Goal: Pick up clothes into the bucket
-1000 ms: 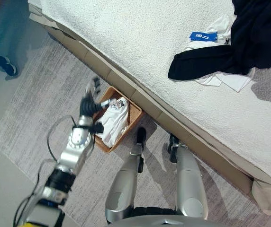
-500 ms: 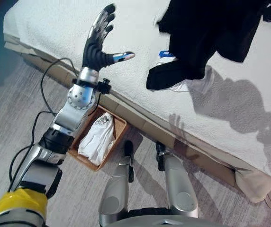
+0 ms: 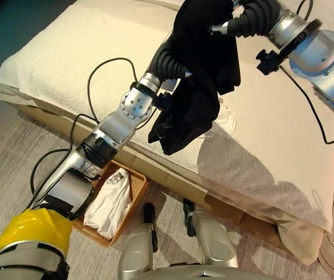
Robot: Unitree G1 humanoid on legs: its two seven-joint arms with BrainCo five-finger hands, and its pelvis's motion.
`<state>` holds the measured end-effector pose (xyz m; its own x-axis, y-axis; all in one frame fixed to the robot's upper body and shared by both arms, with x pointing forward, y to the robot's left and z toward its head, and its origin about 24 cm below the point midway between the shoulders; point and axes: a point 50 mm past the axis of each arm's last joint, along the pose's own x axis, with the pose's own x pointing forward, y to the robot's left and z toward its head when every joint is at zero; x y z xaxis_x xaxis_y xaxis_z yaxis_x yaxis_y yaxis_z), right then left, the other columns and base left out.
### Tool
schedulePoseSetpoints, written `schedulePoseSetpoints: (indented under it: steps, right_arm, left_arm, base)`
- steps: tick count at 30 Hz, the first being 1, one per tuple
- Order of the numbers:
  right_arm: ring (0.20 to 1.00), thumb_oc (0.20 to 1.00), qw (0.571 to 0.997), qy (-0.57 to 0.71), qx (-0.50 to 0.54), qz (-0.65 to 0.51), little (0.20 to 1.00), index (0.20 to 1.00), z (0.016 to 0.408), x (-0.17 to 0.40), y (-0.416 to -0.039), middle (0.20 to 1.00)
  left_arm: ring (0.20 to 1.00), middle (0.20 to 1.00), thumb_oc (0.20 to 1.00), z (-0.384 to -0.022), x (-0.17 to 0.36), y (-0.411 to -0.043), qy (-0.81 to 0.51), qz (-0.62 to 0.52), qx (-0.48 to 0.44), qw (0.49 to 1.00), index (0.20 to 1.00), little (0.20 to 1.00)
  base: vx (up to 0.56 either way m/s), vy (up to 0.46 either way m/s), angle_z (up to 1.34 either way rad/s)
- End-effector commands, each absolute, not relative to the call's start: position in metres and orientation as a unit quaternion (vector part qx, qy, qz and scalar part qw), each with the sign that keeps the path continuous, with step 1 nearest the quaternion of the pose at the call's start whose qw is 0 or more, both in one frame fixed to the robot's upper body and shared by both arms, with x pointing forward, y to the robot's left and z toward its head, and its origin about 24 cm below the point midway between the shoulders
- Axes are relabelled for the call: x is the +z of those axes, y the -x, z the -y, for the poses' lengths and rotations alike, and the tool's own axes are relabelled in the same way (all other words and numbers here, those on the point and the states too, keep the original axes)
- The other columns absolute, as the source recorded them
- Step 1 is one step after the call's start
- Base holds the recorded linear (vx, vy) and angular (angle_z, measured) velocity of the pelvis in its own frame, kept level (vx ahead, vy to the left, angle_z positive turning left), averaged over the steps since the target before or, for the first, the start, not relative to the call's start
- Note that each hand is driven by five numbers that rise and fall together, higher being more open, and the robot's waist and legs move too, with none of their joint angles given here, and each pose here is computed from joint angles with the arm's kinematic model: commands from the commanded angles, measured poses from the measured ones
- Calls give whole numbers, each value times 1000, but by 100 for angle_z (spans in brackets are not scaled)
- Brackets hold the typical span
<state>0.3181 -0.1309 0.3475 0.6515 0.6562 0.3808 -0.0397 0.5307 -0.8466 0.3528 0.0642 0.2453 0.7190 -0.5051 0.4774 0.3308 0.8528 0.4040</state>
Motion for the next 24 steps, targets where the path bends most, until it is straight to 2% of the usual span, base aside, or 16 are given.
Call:
schedulePoseSetpoints:
  steps: [1, 6, 7, 8, 13, 15, 16, 21, 22, 23, 24]
  right_arm:
    - [200, 200, 786, 368, 304, 394, 200, 200, 100, 345, -299, 200]
    - [200, 200, 778, 347, 331, 406, 200, 200, 92, 340, -288, 200]
    - [200, 200, 780, 340, 332, 406, 200, 200, 92, 340, -288, 200]
    - [200, 200, 782, 336, 327, 411, 200, 200, 93, 341, -288, 200]
    - [200, 200, 800, 321, 298, 411, 200, 200, 105, 337, -292, 200]
    - [200, 200, 806, 318, 285, 410, 200, 200, 110, 335, -294, 200]
    - [200, 200, 822, 301, 261, 407, 200, 200, 119, 332, -298, 200]
    - [200, 200, 847, 289, 210, 393, 200, 200, 142, 321, -306, 200]
    - [495, 495, 857, 285, 191, 385, 495, 495, 151, 316, -309, 495]
    - [1000, 1000, 877, 280, 139, 365, 1000, 1000, 173, 305, -316, 1000]
    - [1000, 1000, 884, 276, 123, 357, 1000, 1000, 181, 300, -317, 1000]
  left_arm:
    - [1000, 1000, 1000, -42, 223, -352, -109, 244, -295, 917, 1000, 1000]
    - [1000, 1000, 1000, -26, 201, -352, -85, 176, -343, 919, 1000, 1000]
    - [875, 875, 875, -26, 197, -352, -88, 165, -348, 919, 875, 875]
    - [200, 200, 200, -26, 194, -351, -88, 156, -354, 918, 200, 200]
    - [200, 200, 200, -32, 179, -349, -74, 121, -365, 920, 200, 200]
    - [200, 200, 200, -37, 169, -348, -36, 94, -366, 925, 200, 200]
    - [200, 200, 200, -44, 159, -345, 20, 65, -365, 929, 200, 200]
    - [200, 200, 200, -63, 144, -336, 100, 33, -352, 930, 200, 200]
    - [200, 200, 200, -69, 141, -334, 117, 30, -343, 931, 200, 200]
    - [200, 200, 200, -84, 138, -330, 139, 38, -318, 937, 200, 200]
    - [200, 200, 200, -91, 135, -328, 152, 37, -308, 938, 200, 200]
  base:
    - [58, 5, -6]
    - [43, 5, -3]
    - [30, 3, 0]
    - [32, 3, 0]
    - [19, -2, 1]
    - [33, -6, 3]
    - [0, 0, 0]
    - [18, -1, 3]
    - [17, -3, 8]
    - [23, -4, 9]
    - [18, -3, 8]
